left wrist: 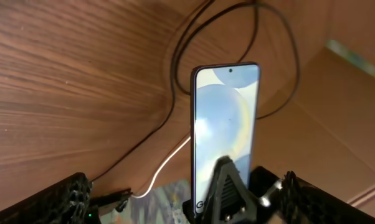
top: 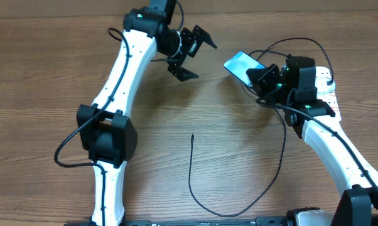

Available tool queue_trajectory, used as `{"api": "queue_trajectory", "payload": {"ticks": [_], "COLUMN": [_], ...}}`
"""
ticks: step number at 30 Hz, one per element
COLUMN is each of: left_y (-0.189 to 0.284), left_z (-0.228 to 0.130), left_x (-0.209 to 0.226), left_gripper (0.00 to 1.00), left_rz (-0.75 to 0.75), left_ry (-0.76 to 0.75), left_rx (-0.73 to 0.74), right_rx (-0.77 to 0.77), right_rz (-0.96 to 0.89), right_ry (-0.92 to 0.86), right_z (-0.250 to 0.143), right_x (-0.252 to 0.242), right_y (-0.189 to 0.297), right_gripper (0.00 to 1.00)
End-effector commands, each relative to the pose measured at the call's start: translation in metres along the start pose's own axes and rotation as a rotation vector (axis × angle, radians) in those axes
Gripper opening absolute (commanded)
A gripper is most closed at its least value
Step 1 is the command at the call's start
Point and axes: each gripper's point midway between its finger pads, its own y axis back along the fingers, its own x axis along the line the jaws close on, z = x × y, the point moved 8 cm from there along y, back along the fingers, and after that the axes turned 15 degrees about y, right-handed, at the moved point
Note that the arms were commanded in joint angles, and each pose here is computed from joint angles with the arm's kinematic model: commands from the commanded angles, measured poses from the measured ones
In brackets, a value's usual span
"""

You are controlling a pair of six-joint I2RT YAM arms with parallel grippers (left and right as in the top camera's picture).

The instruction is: Plug charger to phone and switch on socket

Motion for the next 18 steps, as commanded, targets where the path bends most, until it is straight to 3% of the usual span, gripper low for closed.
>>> {"api": "queue_trajectory", "payload": {"ticks": [1,6,12,18], "left_y": [0.028,0.029,0.031,0.029], "left_z": [-0.026,-0.028,-0.025,-0.024], "left_x": [-0.015,-0.024,-0.037,-0.046], "left_gripper": [1.00,1.00,1.00,1.00], "left_rz": [-0.091,-0.137,-0.202,-0.240], "left_ry": [-0.125,-0.169,-0.198,-0.227], "left_rx": [0.008,0.002,-0.034,-0.105], "right_rx": [0.000,0.050,0.111,0.097], "right_rz": [0.115,0.263,0.298,0.372], "right_ry": [-0.268,-0.418,-0.590,-0.573], "right_z": [0.009,0.013,0.006,0.001], "right_x": [0.023,0.045,0.056,0.076], "right_y": [0.004,0.009,0.008,0.007], "right_gripper": [0.04,0.04,0.04,0.04]}}
